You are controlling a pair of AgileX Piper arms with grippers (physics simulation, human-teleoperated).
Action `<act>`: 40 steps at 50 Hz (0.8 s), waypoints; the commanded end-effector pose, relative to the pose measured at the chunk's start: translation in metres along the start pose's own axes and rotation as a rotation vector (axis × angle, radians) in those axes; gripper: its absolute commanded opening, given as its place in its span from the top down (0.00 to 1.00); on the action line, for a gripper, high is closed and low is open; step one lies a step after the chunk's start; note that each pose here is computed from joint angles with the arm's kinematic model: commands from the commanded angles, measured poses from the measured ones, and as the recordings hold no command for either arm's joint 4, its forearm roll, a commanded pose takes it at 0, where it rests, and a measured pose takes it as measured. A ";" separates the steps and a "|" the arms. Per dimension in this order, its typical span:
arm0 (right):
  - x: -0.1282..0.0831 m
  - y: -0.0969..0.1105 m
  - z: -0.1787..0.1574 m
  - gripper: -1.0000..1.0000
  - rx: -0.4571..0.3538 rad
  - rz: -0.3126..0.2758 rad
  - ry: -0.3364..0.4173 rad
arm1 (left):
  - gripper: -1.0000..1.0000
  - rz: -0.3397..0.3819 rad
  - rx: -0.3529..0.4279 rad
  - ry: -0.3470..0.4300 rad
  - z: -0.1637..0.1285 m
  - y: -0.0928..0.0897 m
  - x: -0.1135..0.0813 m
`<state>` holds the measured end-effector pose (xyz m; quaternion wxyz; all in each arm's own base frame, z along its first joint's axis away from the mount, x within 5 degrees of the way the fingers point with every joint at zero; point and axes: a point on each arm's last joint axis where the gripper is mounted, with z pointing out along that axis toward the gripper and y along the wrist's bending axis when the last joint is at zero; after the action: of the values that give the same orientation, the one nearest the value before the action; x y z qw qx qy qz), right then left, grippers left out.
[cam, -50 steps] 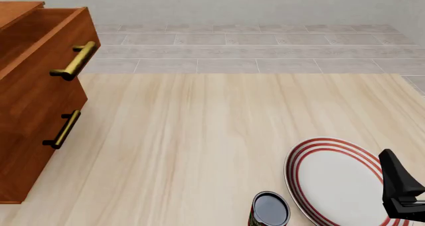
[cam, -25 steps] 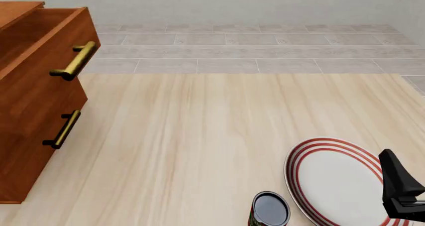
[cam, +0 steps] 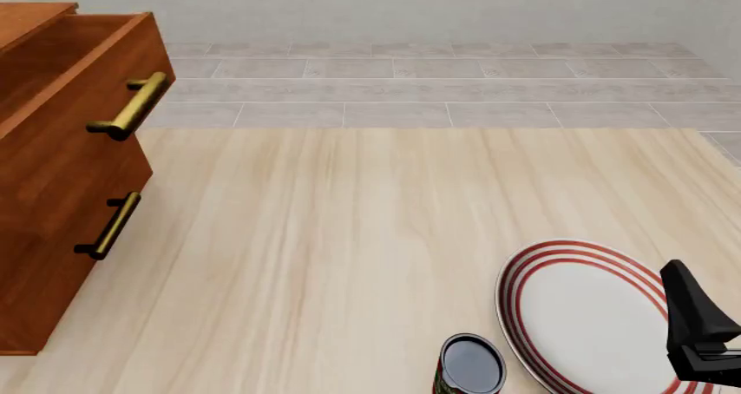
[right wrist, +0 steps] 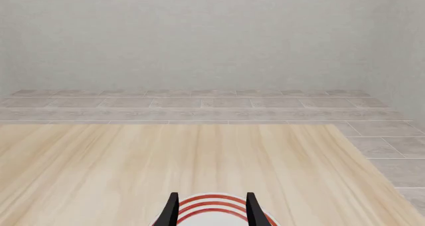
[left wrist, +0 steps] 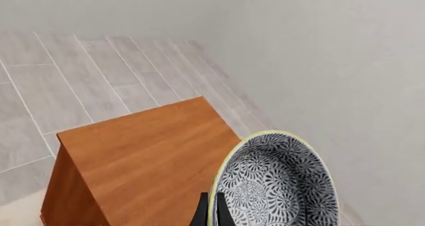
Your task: Put the bowl on top of the cabinet.
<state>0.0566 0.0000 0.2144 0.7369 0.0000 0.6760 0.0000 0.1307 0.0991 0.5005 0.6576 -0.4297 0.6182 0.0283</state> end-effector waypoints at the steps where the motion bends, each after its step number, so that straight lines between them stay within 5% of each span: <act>1: 0.000 0.000 0.000 0.00 0.000 0.000 0.000 | 1.00 -0.036 -0.006 0.022 0.014 0.004 0.008; 13: 0.000 0.000 0.000 0.00 0.000 0.000 0.000 | 1.00 -0.099 -0.047 0.064 0.034 0.020 0.031; 40: 0.000 0.000 0.000 0.00 0.000 0.000 0.000 | 1.00 -0.075 -0.101 0.027 0.063 0.029 0.017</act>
<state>0.0566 0.0000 0.2144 0.7369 -0.0001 0.6760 -0.0001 0.1592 0.1355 0.4638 0.6279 -0.4825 0.6102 0.0245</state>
